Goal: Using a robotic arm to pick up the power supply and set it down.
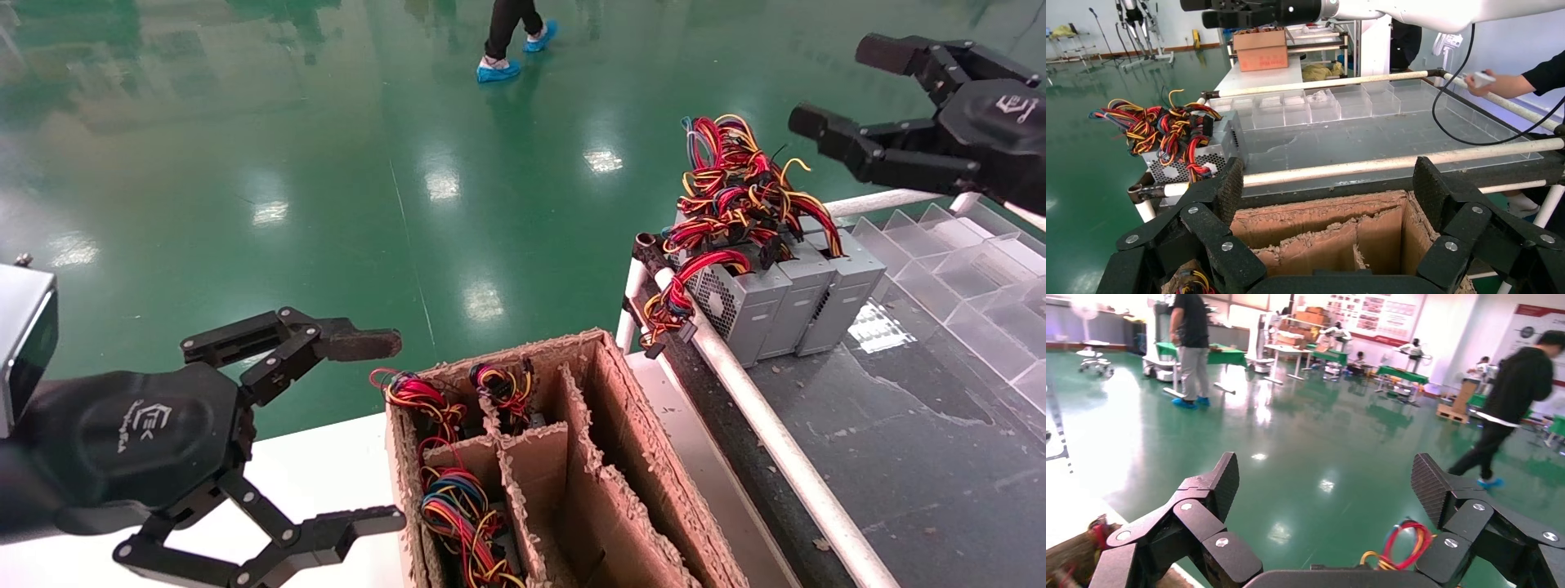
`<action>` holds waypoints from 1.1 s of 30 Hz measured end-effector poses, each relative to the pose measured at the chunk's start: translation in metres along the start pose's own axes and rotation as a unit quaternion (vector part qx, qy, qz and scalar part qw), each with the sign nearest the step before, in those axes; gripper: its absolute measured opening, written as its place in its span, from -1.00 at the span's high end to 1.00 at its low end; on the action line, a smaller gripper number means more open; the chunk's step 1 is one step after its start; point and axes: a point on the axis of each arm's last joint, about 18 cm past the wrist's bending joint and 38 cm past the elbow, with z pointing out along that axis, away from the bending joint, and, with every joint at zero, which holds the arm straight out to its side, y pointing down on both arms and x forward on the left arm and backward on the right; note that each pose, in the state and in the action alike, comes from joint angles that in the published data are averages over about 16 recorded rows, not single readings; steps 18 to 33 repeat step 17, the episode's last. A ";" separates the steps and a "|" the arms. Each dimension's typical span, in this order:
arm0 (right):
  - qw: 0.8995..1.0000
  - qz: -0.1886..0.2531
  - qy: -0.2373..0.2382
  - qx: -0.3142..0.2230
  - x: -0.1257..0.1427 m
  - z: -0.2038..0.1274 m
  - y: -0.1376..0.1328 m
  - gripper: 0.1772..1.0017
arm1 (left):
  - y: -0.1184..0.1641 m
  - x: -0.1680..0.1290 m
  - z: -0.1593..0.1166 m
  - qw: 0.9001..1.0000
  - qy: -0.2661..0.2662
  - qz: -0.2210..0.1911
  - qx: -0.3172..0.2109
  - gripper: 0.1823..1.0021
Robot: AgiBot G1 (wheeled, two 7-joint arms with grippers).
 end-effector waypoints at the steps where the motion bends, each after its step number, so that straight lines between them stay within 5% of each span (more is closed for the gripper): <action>1: 1.000 0.000 -0.005 0.000 -0.003 0.000 0.000 -0.92 | 0.000 0.000 0.000 1.000 0.000 0.000 0.000 -1.00; 17: 0.997 0.004 -0.071 -0.005 -0.045 -0.003 0.002 -1.00 | 0.000 0.000 0.000 1.000 0.000 0.000 0.000 -1.00; 33: 0.997 0.004 -0.071 -0.005 -0.045 -0.003 0.002 -1.00 | 0.000 0.000 0.000 1.000 0.000 0.000 0.000 -1.00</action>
